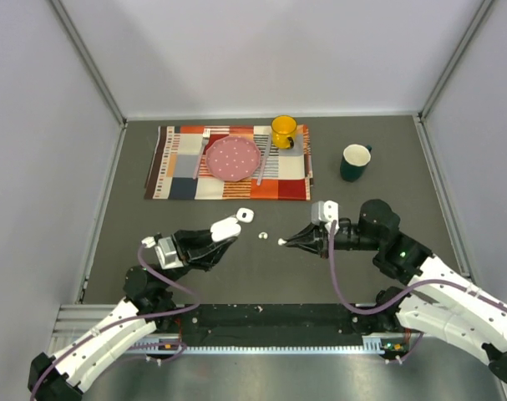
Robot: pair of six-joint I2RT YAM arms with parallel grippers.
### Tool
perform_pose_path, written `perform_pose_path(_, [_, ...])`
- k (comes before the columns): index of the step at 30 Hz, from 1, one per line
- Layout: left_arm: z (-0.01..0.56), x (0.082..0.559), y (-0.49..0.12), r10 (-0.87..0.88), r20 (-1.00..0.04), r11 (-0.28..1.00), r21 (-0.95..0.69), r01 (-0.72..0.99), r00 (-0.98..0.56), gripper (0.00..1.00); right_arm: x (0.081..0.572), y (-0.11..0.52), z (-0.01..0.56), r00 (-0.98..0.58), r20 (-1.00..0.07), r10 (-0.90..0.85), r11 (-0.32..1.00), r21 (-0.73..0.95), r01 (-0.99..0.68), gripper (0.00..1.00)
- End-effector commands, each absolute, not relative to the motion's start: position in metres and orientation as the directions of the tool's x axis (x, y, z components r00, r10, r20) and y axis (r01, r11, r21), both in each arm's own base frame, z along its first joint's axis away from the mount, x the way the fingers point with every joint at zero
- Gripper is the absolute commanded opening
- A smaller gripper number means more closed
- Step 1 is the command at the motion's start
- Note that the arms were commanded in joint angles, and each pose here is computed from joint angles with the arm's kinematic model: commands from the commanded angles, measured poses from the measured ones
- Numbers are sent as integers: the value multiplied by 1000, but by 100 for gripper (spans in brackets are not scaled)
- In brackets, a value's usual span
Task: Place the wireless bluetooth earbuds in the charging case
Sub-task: Place the earbud in the charging case.
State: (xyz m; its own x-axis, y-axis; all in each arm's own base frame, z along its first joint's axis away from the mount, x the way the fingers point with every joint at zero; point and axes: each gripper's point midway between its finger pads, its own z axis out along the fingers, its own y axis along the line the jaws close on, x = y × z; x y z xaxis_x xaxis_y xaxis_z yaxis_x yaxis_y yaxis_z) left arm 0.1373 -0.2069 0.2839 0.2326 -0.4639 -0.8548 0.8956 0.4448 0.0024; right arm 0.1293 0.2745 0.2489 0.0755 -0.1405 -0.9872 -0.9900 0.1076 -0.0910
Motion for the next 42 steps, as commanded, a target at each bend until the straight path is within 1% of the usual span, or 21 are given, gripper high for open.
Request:
perform_pose_path(1, [262,133,-211,-443,-873,418,3,908,207,0,101,275,295,189,-982,-20,-32,-189,-982,0])
perform_pose_path(5, [262,131,-212,-441,-874,409,9,913,206,0,82,271,310,226,-974,31,-112,-228,-967,0])
perform_pose_path(6, [275,128,-211,-456,-862,404,23,915,222,0,79,270,315,235,-971,43,-120,-238,-964,0])
perform_pose_path(14, [276,123,-214,-450,-866,371,40,928,218,0,39,258,345,300,-941,157,-286,-334,-898,0])
perform_pose_path(17, [274,122,-216,-442,-870,363,50,930,219,0,31,255,351,308,-934,180,-326,-352,-877,0])
perform_pose_path(21, [274,116,-220,-431,-875,327,75,942,219,0,28,256,357,331,-918,219,-342,-389,-855,0])
perform_pose_path(25, [269,106,-228,-413,-888,255,100,962,202,0,28,261,356,310,-926,217,-389,-374,-842,0])
perform_pose_path(29, [268,98,-235,-396,-899,185,120,975,185,0,41,271,358,299,-932,204,-362,-356,-862,0])
perform_pose_path(33, [267,95,-237,-399,-899,161,124,979,179,0,52,281,359,277,-941,192,-340,-329,-881,0])
perform_pose_path(36, [267,95,-238,-397,-901,157,123,980,176,0,63,287,359,255,-949,185,-299,-301,-905,0])
perform_pose_path(42, [268,94,-238,-403,-897,151,132,980,183,0,78,300,351,209,-962,175,-271,-251,-929,0])
